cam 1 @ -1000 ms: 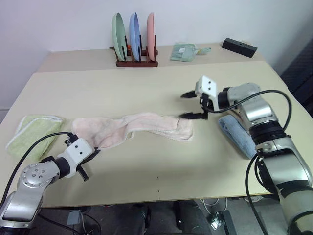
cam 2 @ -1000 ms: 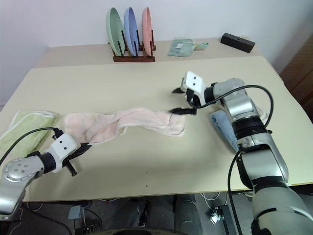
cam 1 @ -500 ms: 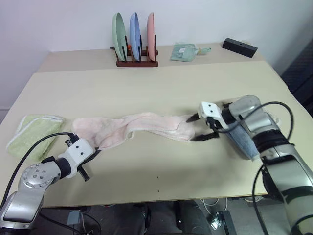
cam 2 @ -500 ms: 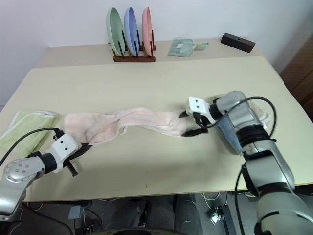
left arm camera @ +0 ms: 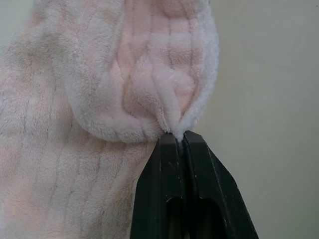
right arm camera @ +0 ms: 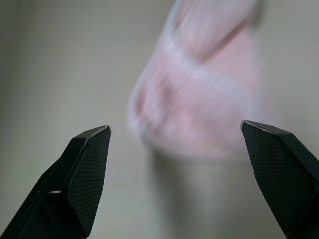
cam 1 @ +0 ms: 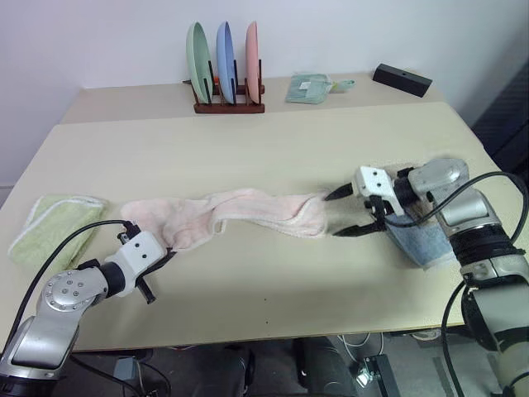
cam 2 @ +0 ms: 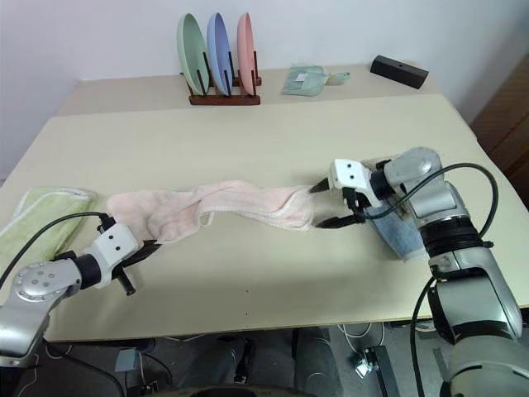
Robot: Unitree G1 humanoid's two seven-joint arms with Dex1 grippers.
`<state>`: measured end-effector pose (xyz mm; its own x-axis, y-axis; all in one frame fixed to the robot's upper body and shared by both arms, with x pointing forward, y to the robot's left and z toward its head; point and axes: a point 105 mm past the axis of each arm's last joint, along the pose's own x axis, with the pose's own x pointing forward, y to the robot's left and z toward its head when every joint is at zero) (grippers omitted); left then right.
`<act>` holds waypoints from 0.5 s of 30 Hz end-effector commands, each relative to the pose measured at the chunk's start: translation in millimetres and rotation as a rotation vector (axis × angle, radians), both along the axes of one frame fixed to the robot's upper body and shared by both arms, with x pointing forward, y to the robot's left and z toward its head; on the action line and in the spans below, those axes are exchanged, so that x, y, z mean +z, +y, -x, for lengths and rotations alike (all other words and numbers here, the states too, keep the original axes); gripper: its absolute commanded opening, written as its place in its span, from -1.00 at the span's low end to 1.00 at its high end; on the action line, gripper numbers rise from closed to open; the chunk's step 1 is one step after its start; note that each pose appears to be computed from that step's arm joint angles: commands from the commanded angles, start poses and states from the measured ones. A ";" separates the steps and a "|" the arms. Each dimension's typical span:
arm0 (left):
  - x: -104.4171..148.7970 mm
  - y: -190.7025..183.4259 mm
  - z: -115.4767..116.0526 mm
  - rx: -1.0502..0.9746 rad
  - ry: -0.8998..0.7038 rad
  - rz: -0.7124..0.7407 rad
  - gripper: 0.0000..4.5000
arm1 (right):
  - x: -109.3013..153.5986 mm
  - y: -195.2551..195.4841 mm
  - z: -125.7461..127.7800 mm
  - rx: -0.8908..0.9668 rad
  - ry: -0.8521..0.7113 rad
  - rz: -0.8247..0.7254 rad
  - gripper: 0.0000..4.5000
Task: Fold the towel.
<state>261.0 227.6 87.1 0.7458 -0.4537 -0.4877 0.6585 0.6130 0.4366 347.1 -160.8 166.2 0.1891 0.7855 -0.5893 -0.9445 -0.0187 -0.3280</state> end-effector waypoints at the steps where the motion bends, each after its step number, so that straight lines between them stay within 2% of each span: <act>1: 10.7 -7.1 -0.3 -0.027 -0.025 -0.008 -1.00 | 19.2 9.3 -14.6 -0.022 -0.110 -0.031 0.89; 8: 13.3 -12.0 -1.3 -0.022 -0.026 -0.002 -1.00 | -2.1 25.9 -40.2 -0.045 -0.130 0.030 0.89; 11: 13.4 -11.0 -1.5 -0.016 -0.027 -0.003 -1.00 | -8.0 28.3 -41.0 -0.022 -0.090 0.052 0.89; 13: 12.7 -9.3 -0.9 -0.010 -0.027 -0.004 -1.00 | -9.9 27.2 -40.2 -0.005 -0.082 0.068 0.67; 15: 11.0 -7.5 1.1 -0.003 -0.025 -0.003 -1.00 | -8.9 25.7 -39.5 0.004 -0.083 0.071 0.32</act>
